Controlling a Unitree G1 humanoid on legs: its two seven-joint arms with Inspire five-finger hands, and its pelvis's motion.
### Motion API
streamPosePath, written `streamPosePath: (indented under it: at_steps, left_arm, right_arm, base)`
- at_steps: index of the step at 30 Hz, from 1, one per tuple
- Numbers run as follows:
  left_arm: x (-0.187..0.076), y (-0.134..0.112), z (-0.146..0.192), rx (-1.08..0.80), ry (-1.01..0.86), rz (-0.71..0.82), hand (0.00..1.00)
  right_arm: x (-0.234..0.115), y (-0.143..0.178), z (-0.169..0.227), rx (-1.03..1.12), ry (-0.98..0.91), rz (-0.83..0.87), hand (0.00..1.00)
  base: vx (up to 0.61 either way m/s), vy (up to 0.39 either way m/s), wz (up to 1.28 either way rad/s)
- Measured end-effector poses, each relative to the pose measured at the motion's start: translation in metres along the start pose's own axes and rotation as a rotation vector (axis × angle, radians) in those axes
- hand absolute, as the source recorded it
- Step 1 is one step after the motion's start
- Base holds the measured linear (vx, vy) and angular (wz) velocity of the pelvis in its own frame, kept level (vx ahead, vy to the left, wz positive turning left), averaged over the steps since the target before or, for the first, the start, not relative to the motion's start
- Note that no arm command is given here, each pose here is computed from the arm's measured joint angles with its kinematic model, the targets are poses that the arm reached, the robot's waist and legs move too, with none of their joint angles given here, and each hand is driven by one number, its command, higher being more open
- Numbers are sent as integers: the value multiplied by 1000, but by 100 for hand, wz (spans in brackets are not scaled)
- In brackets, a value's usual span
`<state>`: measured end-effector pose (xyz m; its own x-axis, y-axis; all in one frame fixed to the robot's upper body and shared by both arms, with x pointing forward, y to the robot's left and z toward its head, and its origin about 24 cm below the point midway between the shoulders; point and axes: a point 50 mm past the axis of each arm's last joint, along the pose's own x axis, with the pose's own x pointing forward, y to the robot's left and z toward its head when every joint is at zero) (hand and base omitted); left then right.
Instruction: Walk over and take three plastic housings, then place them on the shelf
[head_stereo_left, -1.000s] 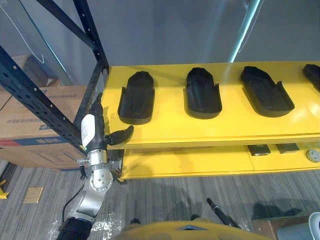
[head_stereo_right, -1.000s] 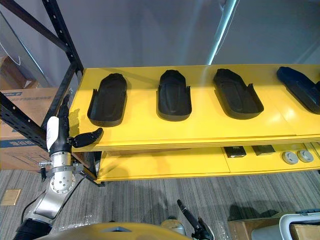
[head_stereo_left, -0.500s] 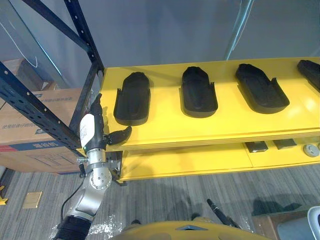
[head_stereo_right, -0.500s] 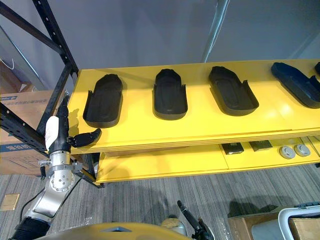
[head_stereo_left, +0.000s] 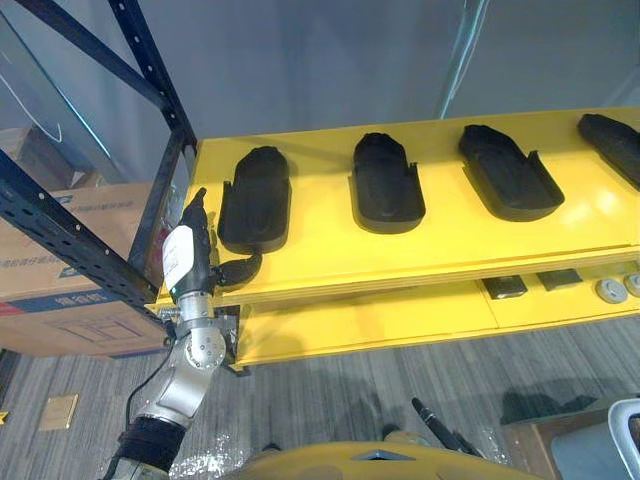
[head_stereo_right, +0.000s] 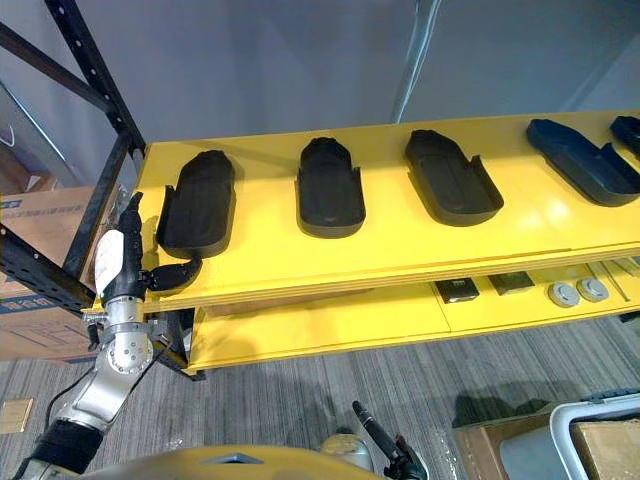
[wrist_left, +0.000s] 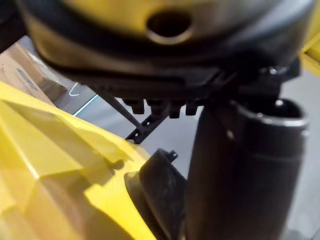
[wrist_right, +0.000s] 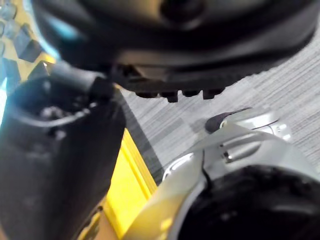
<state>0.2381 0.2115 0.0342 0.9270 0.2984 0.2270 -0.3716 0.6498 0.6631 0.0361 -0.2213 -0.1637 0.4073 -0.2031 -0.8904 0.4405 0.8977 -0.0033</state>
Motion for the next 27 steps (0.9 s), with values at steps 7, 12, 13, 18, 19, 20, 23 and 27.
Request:
streamPosePath:
  at_steps: [7, 12, 13, 18, 19, 20, 23, 27]
  left_arm:
    - [4, -2, 0, 4, -1, -1, 100]
    - [4, -2, 0, 3, -2, 0, 100]
    - [4, -2, 0, 3, -2, 0, 100]
    - [5, -2, 1, 2, -4, 2, 100]
    - [5, -2, 1, 2, -4, 2, 100]
    - [5, -2, 1, 2, -5, 3, 100]
    - [5, -2, 2, 2, -5, 5, 100]
    - [6, -2, 1, 4, 0, 7, 100]
  right_arm:
    - [-1, -1, -2, 0, 7, -4, 100]
    - [-1, -1, -2, 0, 4, -3, 100]
    - [-1, -1, -2, -1, 4, -3, 100]
    - [-1, -1, -2, -2, 4, -4, 100]
    - [-1, -1, -2, -2, 4, -4, 100]
    - [-1, -1, -2, -2, 4, -4, 100]
    - [-1, -1, -2, -3, 4, -5, 100]
    - [-1, -1, -2, -4, 5, -7, 100]
  base:
    - [-7, 0, -2]
    - [0, 0, 0]
    - [0, 0, 0]
    - [0, 0, 0]
    - [0, 0, 0]
    - [0, 0, 0]
    - [0, 0, 0]
    - [0, 0, 0]
